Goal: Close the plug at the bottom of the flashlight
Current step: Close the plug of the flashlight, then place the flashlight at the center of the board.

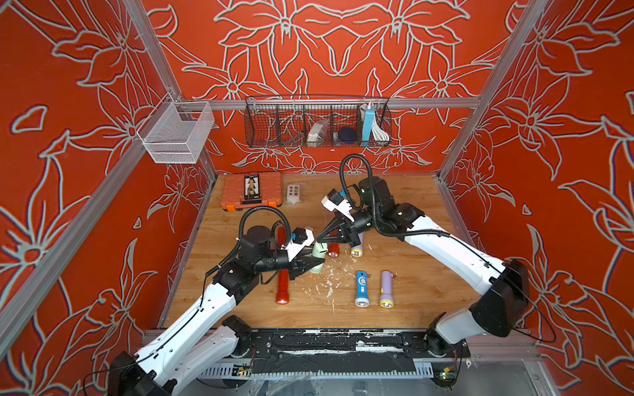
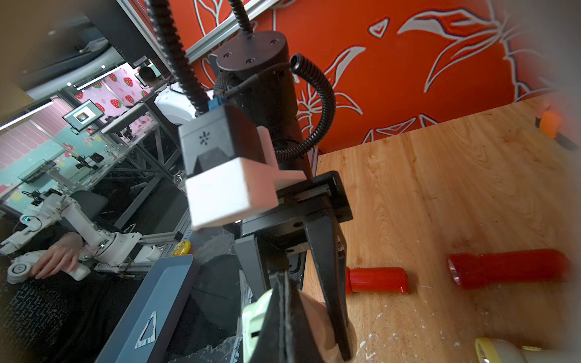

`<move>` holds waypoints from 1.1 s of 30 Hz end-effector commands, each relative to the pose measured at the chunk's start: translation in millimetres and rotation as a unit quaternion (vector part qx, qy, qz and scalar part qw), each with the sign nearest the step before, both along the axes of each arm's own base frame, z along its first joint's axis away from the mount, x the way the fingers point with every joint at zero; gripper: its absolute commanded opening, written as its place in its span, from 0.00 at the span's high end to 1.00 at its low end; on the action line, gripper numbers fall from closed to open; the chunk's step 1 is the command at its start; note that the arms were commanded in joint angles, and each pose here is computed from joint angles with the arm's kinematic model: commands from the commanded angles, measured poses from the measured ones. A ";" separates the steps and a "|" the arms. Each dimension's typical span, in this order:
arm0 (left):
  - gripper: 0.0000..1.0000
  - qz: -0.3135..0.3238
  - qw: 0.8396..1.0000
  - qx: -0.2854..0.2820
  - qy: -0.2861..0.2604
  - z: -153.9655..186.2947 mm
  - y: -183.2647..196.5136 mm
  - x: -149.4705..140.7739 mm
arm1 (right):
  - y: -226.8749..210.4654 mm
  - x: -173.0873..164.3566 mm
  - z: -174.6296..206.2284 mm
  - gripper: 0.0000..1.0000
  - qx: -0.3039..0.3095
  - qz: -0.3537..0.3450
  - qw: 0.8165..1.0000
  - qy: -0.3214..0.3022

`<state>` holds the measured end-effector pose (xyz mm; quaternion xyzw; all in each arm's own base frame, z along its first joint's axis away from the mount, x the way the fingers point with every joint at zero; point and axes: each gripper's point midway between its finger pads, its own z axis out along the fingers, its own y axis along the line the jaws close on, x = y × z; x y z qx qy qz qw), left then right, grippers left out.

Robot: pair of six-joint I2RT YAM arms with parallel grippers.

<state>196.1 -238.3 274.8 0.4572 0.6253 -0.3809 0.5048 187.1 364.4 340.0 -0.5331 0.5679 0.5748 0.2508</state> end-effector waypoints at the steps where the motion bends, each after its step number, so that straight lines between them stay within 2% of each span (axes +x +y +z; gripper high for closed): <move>1: 1.00 -0.062 0.995 -0.043 -0.068 43.2 -4.2 -24.9 | 0.3 25.4 0.3 1.00 -0.026 -0.046 0.997 -0.053; 11: 1.00 -0.063 0.996 -0.045 -0.055 44.1 -0.8 -32.5 | -6.6 50.4 30.2 1.00 -0.026 -0.113 0.987 -0.111; 13: 1.00 -0.053 0.996 -0.042 -0.051 42.5 0.1 -29.7 | -11.9 61.4 26.3 0.95 -0.040 -0.159 0.979 -0.121; 15: 1.00 -0.033 0.998 -0.039 -0.038 38.6 1.7 -23.8 | -20.7 77.8 13.8 0.91 -0.065 -0.221 0.964 -0.130; 18: 1.00 -0.012 0.999 -0.033 -0.013 30.0 3.9 -18.4 | -42.6 102.8 -14.5 0.85 -0.109 -0.320 0.931 -0.138; 23: 1.00 0.037 0.998 -0.032 0.032 16.5 10.9 -10.4 | -87.4 125.3 -64.3 0.79 -0.171 -0.447 0.867 -0.137; 27: 1.00 0.097 0.992 -0.033 0.079 4.6 19.7 2.5 | -117.6 125.4 -92.5 0.62 -0.191 -0.506 0.830 -0.135; 33: 1.00 0.176 0.963 -0.008 0.205 -22.6 27.0 18.4 | -152.1 118.8 -111.6 0.43 -0.203 -0.560 0.792 -0.132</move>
